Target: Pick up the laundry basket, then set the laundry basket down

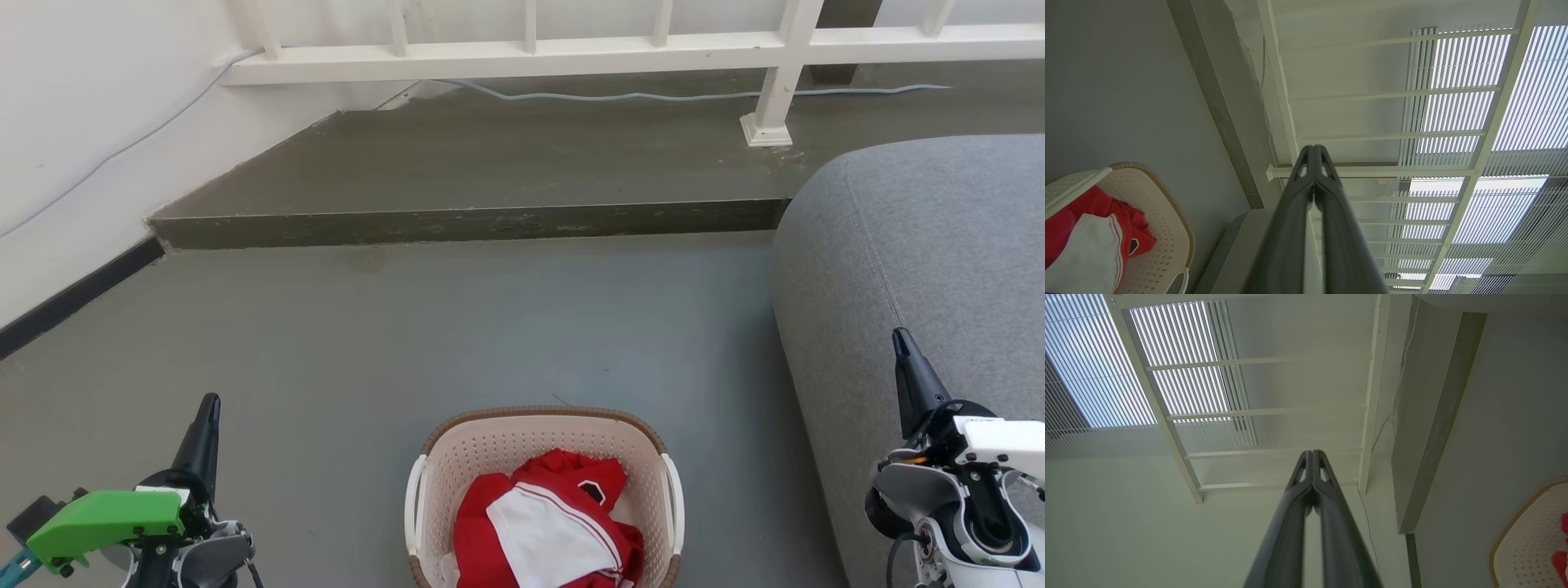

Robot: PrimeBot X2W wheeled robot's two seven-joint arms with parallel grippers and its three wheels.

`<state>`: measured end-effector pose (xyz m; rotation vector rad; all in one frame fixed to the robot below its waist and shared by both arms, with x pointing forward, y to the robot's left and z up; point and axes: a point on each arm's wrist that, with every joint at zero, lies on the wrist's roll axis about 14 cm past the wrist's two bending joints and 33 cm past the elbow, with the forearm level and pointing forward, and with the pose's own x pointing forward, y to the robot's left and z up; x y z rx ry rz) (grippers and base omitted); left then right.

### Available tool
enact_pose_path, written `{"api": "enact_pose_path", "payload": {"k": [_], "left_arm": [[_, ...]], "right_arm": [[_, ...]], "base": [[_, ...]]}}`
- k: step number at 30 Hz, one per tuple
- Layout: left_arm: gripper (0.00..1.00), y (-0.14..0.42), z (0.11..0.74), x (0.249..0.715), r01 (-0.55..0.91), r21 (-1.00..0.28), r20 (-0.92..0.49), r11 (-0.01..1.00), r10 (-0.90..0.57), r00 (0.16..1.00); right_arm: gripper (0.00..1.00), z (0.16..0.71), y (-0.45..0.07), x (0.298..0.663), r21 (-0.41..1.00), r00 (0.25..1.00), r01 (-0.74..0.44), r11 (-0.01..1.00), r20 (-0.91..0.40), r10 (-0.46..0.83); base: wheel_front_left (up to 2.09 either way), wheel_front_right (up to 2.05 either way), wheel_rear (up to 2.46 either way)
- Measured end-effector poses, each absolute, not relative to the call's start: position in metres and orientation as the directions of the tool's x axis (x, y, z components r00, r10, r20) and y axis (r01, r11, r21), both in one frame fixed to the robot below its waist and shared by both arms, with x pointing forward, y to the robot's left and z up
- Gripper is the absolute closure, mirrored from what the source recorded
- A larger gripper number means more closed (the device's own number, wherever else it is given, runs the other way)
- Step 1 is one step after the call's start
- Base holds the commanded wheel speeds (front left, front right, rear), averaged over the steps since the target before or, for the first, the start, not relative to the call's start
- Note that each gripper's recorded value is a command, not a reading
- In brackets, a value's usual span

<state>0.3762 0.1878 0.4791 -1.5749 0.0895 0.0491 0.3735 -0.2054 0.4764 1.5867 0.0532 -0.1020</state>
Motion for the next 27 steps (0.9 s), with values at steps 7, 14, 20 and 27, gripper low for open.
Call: {"api": "enact_pose_path", "payload": {"k": [7, 14, 20, 27], "left_arm": [[1.00, 0.1878, 0.4790, 0.3762, -0.088, -0.996, -0.088, -0.004, -0.026, 0.996], [1.00, 0.1879, 0.4791, 0.3762, -0.088, -0.996, -0.088, -0.004, -0.026, 0.996], [1.00, 0.1879, 0.4791, 0.3762, -0.088, -0.996, -0.088, -0.004, -0.026, 0.996], [1.00, 0.1879, 0.4791, 0.3762, -0.088, -0.996, -0.088, -0.004, -0.026, 0.996]], "right_arm": [[1.00, 0.4764, -0.2055, 0.3735, 0.995, 0.995, 0.098, -0.019, -0.099, -0.030], [1.00, 0.4764, -0.2055, 0.3735, 0.995, 0.995, 0.098, -0.019, -0.099, -0.030], [1.00, 0.4764, -0.2055, 0.3735, 0.995, 0.995, 0.098, -0.019, -0.099, -0.030], [1.00, 0.4764, -0.2055, 0.3735, 0.995, 0.995, 0.098, -0.019, -0.099, -0.030]], "base": [[0.00, 0.00, 0.00], [0.00, 0.00, 0.00], [0.00, 0.00, 0.00], [0.00, 0.00, 0.00]]}}
